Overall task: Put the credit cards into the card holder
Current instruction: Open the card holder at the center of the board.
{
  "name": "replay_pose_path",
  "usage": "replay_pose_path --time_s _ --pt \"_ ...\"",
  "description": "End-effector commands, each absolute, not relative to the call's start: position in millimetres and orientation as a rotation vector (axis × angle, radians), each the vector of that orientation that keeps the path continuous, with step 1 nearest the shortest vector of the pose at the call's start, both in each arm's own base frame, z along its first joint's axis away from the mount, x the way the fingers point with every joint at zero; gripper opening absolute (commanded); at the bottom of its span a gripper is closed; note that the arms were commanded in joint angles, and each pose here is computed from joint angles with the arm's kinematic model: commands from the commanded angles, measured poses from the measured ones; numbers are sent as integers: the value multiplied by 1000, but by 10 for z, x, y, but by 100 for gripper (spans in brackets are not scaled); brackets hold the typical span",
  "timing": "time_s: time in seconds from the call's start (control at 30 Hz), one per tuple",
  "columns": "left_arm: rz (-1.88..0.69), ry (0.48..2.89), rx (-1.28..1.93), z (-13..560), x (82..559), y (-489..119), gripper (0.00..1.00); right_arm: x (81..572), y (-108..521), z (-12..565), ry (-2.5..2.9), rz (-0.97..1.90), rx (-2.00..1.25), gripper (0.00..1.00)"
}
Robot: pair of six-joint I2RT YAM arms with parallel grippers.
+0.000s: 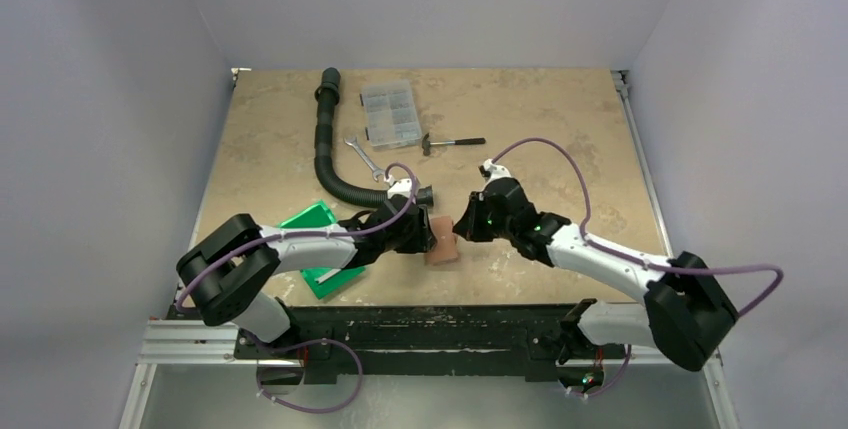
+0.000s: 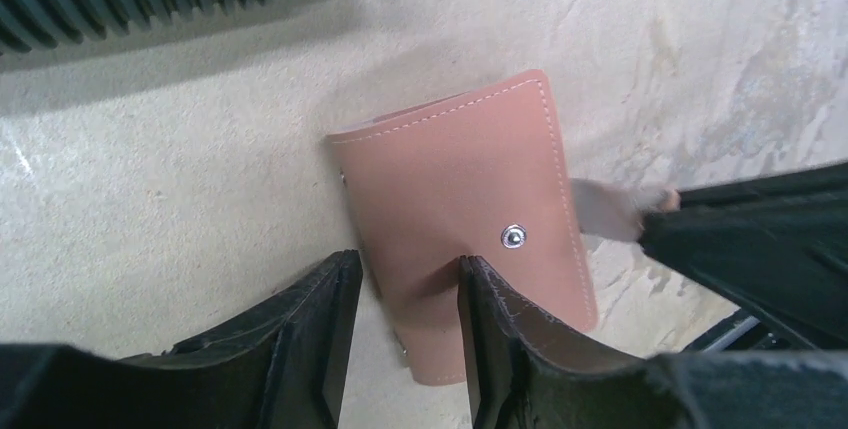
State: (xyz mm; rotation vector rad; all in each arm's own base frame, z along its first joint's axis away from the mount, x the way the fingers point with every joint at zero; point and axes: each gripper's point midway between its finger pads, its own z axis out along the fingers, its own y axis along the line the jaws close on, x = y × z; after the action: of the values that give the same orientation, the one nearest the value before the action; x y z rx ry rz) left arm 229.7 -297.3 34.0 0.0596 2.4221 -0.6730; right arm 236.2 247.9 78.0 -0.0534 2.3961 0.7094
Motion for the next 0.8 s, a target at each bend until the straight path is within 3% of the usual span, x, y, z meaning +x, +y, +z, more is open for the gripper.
replay_pose_path --time_s 0.0,0.17,0.33,0.6,0.77 --pt "-688 2417 92 368 2255 -2949 47 2248 2715 1479 2224 1004 -127 0" --pt "-775 2351 182 720 2230 -2979 63 2065 2791 1692 2184 1140 -205 0" --pt "-814 2312 146 938 2243 -2946 74 2092 2773 1546 2207 1118 -169 0" --pt "-869 2337 115 881 2193 -3009 69 2121 2688 1436 2244 1072 -110 0" --pt "-875 2356 100 782 2183 -3029 64 2318 2079 1127 2316 738 90 0"
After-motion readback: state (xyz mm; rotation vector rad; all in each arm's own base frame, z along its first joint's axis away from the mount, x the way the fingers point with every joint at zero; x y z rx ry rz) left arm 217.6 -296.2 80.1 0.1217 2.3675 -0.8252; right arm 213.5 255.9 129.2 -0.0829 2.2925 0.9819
